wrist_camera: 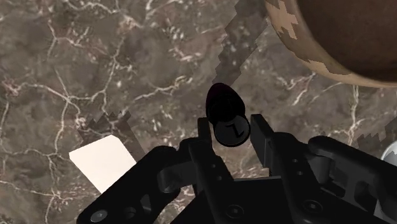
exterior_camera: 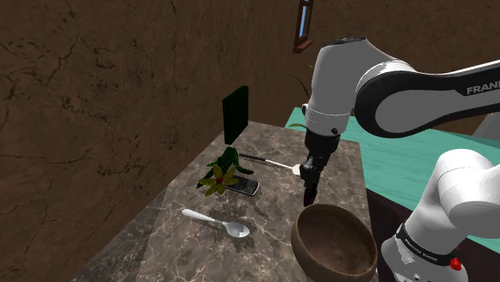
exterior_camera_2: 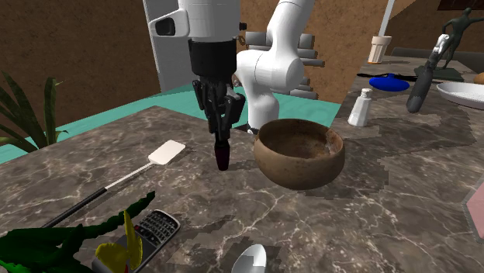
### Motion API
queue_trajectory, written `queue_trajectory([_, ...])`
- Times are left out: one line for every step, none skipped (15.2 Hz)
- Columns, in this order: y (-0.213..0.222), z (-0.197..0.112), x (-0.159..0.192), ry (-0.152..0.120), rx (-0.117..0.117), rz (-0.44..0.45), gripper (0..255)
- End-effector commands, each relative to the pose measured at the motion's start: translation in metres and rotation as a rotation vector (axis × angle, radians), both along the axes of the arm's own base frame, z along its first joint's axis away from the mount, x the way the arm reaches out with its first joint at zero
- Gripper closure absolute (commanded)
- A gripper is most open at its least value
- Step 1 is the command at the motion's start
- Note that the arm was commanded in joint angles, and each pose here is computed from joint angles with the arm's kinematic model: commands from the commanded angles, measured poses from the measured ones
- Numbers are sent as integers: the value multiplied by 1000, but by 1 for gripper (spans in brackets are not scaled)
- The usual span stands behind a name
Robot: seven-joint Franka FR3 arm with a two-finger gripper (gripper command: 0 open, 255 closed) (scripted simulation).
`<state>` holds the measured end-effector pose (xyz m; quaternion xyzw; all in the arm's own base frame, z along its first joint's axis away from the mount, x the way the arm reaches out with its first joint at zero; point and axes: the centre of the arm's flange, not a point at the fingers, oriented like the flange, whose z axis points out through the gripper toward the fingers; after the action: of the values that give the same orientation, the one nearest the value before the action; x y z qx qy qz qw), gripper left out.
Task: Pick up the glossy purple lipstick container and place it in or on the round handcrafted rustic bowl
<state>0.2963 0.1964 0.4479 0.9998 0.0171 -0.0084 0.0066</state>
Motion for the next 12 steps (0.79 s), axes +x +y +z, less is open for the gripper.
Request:
queue_trajectory([0,0,0,0,0,0,255])
queue_trajectory([0,0,0,0,0,0,255])
queue_trajectory([0,0,0,0,0,0,255])
queue_trajectory([0,0,0,0,0,0,255])
queue_trajectory([0,0,0,0,0,0,255])
queue_trajectory([0,0,0,0,0,0,255])
queue_trajectory([0,0,0,0,0,0,255])
queue_trajectory([0,0,0,0,0,0,255])
queue_trajectory([0,5,0,0,0,0,255])
queue_trajectory([0,11,0,0,0,0,255])
queue_trajectory([0,16,0,0,0,0,255])
queue_trajectory([0,21,0,0,0,0,255])
